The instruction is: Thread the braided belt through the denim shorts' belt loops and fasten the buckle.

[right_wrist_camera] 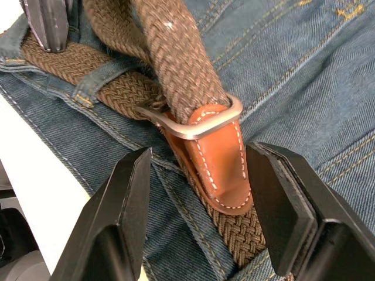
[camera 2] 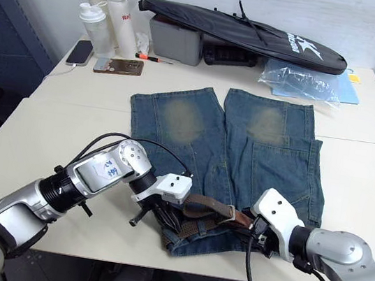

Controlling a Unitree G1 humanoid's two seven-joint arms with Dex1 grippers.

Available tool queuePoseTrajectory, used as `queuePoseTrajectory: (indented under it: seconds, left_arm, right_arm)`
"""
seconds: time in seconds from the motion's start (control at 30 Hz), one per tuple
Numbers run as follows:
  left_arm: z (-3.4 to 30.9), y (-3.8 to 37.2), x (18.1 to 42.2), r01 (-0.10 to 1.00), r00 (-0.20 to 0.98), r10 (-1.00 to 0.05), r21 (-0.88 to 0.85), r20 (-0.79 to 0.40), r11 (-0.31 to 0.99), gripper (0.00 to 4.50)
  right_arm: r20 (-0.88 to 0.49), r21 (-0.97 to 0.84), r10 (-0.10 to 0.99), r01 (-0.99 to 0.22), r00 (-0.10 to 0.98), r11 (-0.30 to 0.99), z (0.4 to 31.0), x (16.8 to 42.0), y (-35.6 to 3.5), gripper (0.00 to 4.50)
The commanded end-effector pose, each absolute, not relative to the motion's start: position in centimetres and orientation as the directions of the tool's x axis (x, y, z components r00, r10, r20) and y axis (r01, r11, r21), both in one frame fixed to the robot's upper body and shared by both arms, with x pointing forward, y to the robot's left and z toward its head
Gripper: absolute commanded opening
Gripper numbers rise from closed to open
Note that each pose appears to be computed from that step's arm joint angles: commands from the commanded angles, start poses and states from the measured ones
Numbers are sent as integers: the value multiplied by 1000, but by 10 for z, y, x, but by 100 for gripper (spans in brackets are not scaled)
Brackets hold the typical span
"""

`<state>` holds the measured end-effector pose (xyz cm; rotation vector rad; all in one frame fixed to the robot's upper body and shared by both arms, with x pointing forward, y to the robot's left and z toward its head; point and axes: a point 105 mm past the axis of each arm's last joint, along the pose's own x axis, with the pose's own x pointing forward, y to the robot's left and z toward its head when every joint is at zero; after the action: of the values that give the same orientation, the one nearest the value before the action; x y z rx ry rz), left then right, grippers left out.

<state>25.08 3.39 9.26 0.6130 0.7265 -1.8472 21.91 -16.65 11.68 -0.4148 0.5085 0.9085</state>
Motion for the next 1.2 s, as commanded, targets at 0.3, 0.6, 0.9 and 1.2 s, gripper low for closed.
queuePoseTrajectory:
  seconds: [0.3,0.6,0.9,1.2]
  left_arm:
    - [80,45,254,948,-313,-591,-206,-743,-242,0]
    - [80,45,253,947,-317,-589,-209,-744,-245,0]
    - [79,43,251,944,-325,-588,-216,-741,-249,0]
    - [78,43,251,943,-330,-589,-225,-738,-246,0]
  right_arm:
    - [-564,-91,654,-825,504,557,116,221,-163,6]
    - [-584,-146,620,-820,523,554,121,223,-174,6]
    - [-608,-179,596,-822,525,541,131,219,-197,6]
    - [-649,-383,464,-786,603,486,137,228,-233,6]
